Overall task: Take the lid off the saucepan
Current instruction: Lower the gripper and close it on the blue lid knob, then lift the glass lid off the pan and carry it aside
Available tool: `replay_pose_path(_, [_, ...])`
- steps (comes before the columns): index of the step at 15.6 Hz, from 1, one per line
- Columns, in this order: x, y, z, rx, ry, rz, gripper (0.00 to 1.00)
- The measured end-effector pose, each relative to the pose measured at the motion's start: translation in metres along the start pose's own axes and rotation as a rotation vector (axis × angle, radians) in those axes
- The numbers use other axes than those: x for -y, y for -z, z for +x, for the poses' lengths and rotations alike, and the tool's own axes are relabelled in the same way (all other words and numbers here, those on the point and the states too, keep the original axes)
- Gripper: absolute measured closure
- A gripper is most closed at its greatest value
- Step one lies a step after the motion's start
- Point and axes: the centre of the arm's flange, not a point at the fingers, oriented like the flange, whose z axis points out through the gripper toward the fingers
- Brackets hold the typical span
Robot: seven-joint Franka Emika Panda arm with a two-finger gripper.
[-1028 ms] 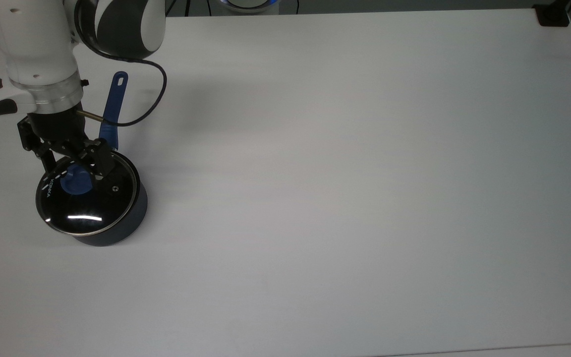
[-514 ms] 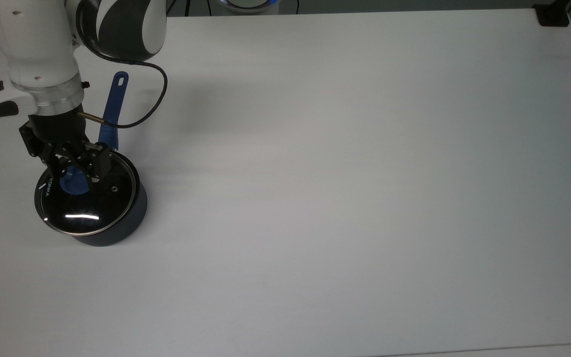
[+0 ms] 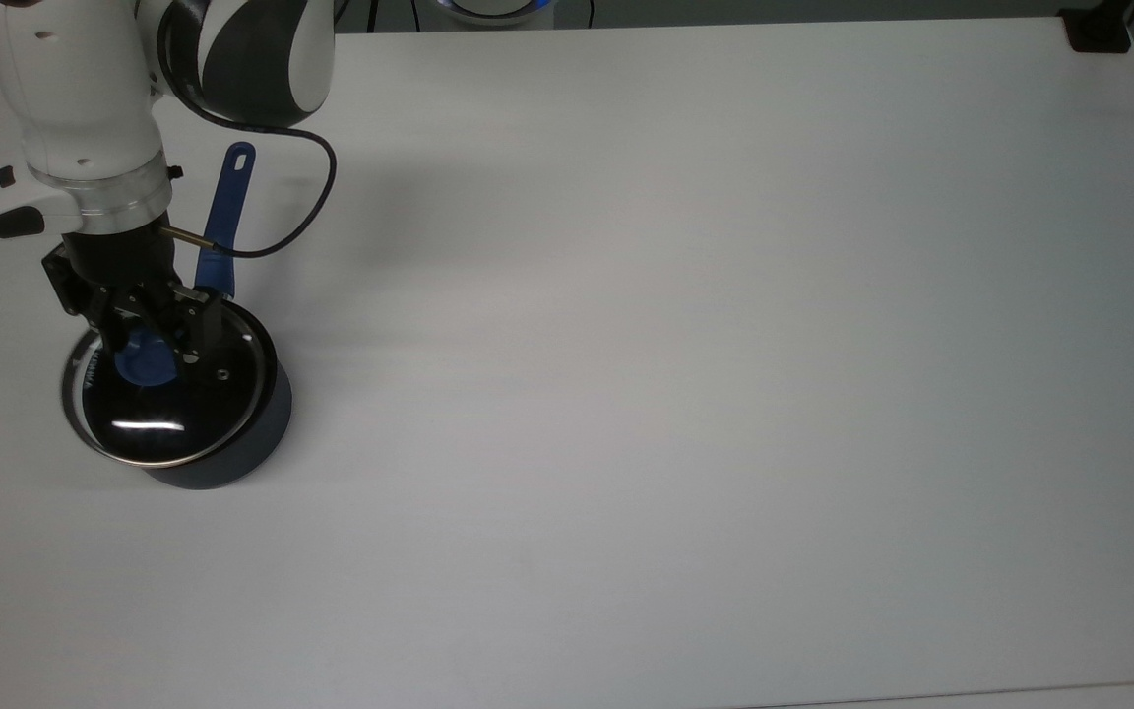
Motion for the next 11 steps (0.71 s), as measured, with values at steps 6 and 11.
replay_pose_path(6, [0.001, 0.004, -0.004, 0.042, 0.045, 0.003, 0.4])
replay_pose_path(11, [0.017, 0.042, -0.009, 0.122, 0.085, 0.024, 0.4])
